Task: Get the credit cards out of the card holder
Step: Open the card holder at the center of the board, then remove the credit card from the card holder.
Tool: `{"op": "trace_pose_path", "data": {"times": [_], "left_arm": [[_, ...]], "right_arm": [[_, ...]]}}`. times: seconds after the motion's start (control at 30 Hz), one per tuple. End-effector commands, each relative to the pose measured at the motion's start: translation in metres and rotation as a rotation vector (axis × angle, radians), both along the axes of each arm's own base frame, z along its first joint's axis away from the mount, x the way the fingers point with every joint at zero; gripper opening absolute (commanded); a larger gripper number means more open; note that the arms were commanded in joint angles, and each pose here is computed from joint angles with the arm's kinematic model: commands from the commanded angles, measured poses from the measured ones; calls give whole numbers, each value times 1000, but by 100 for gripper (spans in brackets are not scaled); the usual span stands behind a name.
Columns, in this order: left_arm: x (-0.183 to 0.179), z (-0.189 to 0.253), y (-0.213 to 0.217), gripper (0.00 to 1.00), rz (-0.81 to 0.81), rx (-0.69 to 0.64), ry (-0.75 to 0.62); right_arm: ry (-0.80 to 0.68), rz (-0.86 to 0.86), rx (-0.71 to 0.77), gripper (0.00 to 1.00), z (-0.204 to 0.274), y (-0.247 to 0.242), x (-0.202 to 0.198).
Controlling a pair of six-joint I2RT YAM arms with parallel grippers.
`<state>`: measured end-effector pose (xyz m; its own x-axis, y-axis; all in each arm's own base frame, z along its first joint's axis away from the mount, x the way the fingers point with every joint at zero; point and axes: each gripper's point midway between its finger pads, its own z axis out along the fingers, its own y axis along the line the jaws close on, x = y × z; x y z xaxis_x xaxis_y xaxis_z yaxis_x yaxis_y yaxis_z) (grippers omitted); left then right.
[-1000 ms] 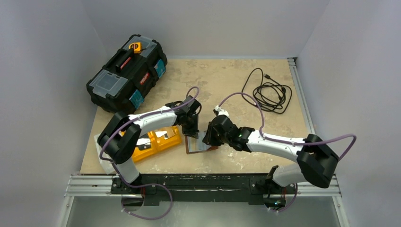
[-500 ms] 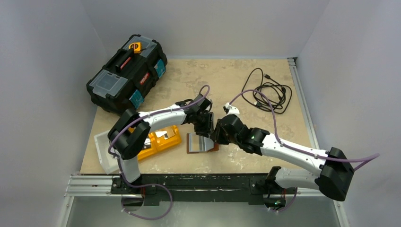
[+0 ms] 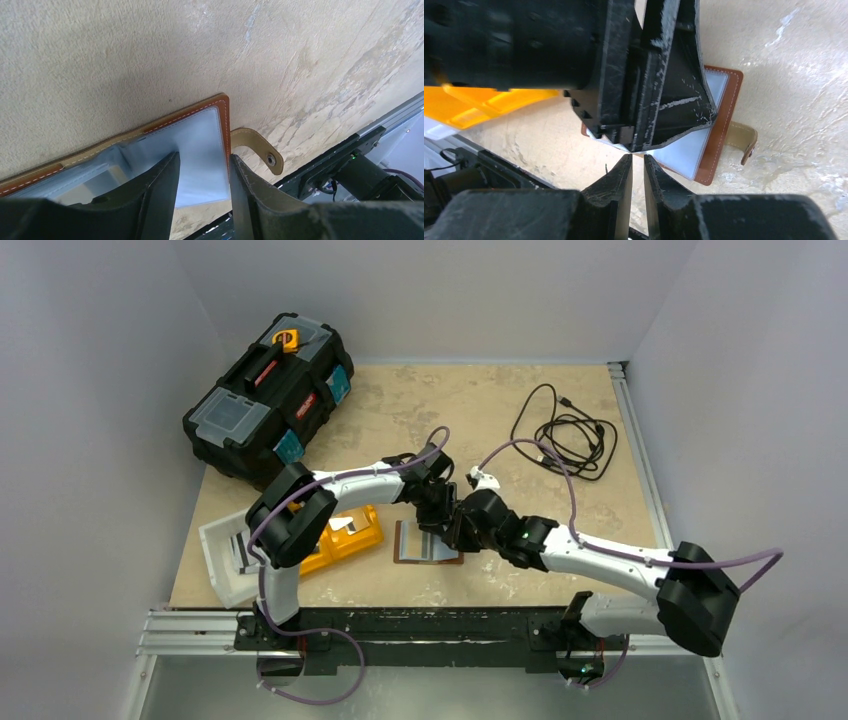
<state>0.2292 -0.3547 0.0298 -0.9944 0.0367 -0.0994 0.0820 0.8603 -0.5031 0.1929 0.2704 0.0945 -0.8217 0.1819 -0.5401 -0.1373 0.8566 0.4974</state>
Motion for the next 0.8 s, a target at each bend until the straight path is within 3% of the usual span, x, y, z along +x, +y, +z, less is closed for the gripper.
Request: {"op": "trace_pose_path", "data": {"times": [0.0, 0.27, 0.43, 0.77], "left_arm": [[7, 17, -9, 41, -10, -28, -38], [10, 40, 2, 44, -12, -20, -98], [10, 52, 29, 49, 2, 41, -152], [2, 36, 86, 46, 48, 184, -178]], "right_arm": [[19, 28, 91, 13, -10, 17, -3], [61, -58, 56, 10, -55, 2, 5], [93, -85, 40, 9, -69, -10, 6], [120, -77, 16, 8, -79, -11, 2]]}}
